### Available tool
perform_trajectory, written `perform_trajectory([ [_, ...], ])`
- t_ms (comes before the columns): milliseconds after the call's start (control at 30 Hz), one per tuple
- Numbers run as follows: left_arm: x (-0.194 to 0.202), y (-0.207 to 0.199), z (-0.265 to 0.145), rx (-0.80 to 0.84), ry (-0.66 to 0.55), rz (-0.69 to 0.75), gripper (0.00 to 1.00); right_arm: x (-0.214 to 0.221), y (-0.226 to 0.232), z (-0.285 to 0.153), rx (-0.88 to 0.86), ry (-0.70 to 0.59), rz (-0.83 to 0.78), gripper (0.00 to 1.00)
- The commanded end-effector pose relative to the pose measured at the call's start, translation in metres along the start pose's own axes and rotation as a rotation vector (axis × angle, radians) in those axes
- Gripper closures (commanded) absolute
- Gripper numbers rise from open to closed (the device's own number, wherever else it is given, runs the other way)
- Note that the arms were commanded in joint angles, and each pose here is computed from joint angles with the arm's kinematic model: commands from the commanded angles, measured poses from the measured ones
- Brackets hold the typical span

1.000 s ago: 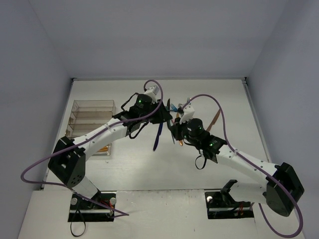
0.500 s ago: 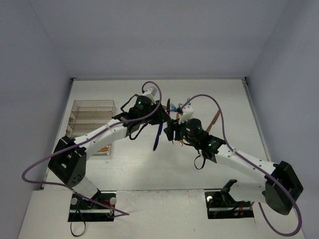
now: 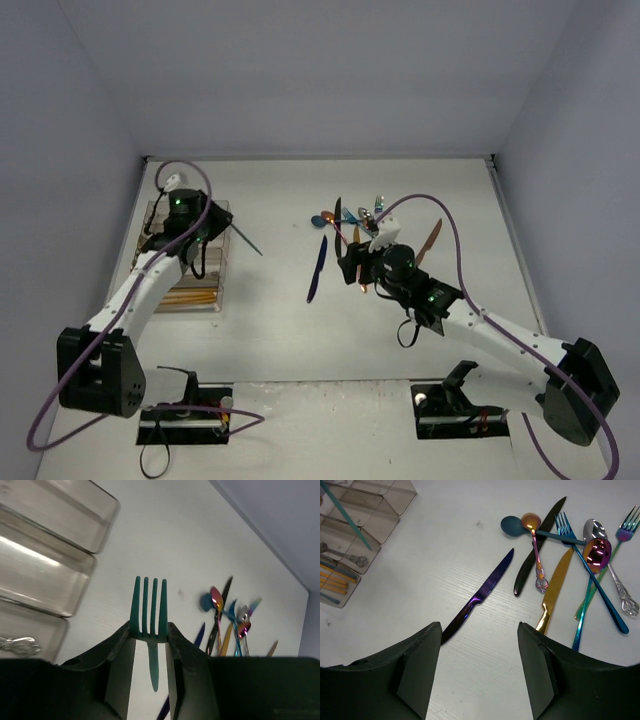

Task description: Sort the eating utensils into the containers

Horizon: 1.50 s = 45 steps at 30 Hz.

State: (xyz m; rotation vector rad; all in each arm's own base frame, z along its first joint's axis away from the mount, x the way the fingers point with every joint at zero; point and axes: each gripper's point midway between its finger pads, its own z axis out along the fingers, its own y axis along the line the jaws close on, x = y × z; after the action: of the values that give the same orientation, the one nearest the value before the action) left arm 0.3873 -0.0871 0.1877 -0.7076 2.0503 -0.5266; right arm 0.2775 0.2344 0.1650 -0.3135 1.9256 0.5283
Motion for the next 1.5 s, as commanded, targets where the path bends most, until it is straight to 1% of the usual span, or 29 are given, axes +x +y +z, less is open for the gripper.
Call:
perform_trajectory([
  [0, -0.042, 0.054, -0.009, -0.141, -0.141, -0.178, 1.0, -0.02, -0.01, -0.007, 0.043, -0.082, -0.005, 0.41],
  [67, -0.059, 0.088, -0.011, -0.205, -0.202, -0.264, 1.0, -0.017, -0.015, -0.009, 0.055, -0.079, -0.007, 0.41],
  [133, -0.064, 0.102, -0.01, -0.224, -0.234, -0.316, 1.0, -0.018, -0.018, -0.012, 0.066, -0.086, -0.007, 0.4],
  [200, -0.068, 0.13, -0.008, -0.279, -0.26, -0.391, 1.0, -0.015, -0.023, -0.014, 0.077, -0.082, -0.01, 0.4],
  [300, -0.073, 0.153, -0.01, -0.321, -0.297, -0.456, 1.0, -0.014, -0.027, -0.018, 0.085, -0.082, -0.006, 0.4],
  [433, -0.076, 0.166, -0.01, -0.347, -0.329, -0.473, 1.0, -0.011, -0.033, -0.021, 0.096, -0.08, -0.001, 0.39],
  [633, -0.067, 0.183, 0.002, -0.406, -0.303, -0.474, 1.0, -0.009, -0.035, -0.021, 0.098, -0.071, 0.006, 0.39],
  [667, -0.064, 0.185, 0.003, -0.409, -0.296, -0.477, 0.97, -0.009, -0.035, -0.021, 0.098, -0.07, 0.006, 0.39],
  [767, -0.061, 0.187, 0.007, -0.424, -0.276, -0.482, 0.77, -0.006, -0.038, -0.019, 0.108, -0.06, 0.01, 0.39],
  [800, -0.06, 0.189, 0.006, -0.436, -0.27, -0.484, 0.71, -0.006, -0.039, -0.019, 0.112, -0.058, 0.011, 0.39],
  [833, -0.061, 0.189, 0.005, -0.441, -0.27, -0.48, 0.68, -0.006, -0.039, -0.019, 0.115, -0.058, 0.014, 0.39],
  [933, -0.06, 0.19, -0.001, -0.473, -0.258, -0.467, 0.53, -0.005, -0.045, -0.017, 0.141, -0.052, 0.027, 0.39],
  [1000, -0.066, 0.187, -0.007, -0.475, -0.265, -0.446, 0.4, -0.004, -0.05, -0.015, 0.168, -0.042, 0.039, 0.39],
  [1033, -0.067, 0.187, -0.01, -0.481, -0.264, -0.428, 0.36, -0.004, -0.053, -0.014, 0.18, -0.038, 0.046, 0.39],
  [1200, -0.073, 0.177, -0.021, -0.465, -0.246, -0.348, 0.31, -0.004, -0.07, -0.007, 0.243, -0.013, 0.097, 0.39],
  [1300, -0.083, 0.159, -0.03, -0.428, -0.247, -0.258, 0.31, -0.005, -0.085, -0.003, 0.293, -0.005, 0.129, 0.39],
  [1400, -0.089, 0.131, -0.034, -0.369, -0.209, -0.125, 0.31, -0.002, -0.102, 0.004, 0.353, 0.019, 0.149, 0.39],
  [1467, -0.085, 0.103, -0.032, -0.307, -0.174, -0.023, 0.31, -0.007, -0.107, 0.01, 0.375, 0.027, 0.152, 0.4],
])
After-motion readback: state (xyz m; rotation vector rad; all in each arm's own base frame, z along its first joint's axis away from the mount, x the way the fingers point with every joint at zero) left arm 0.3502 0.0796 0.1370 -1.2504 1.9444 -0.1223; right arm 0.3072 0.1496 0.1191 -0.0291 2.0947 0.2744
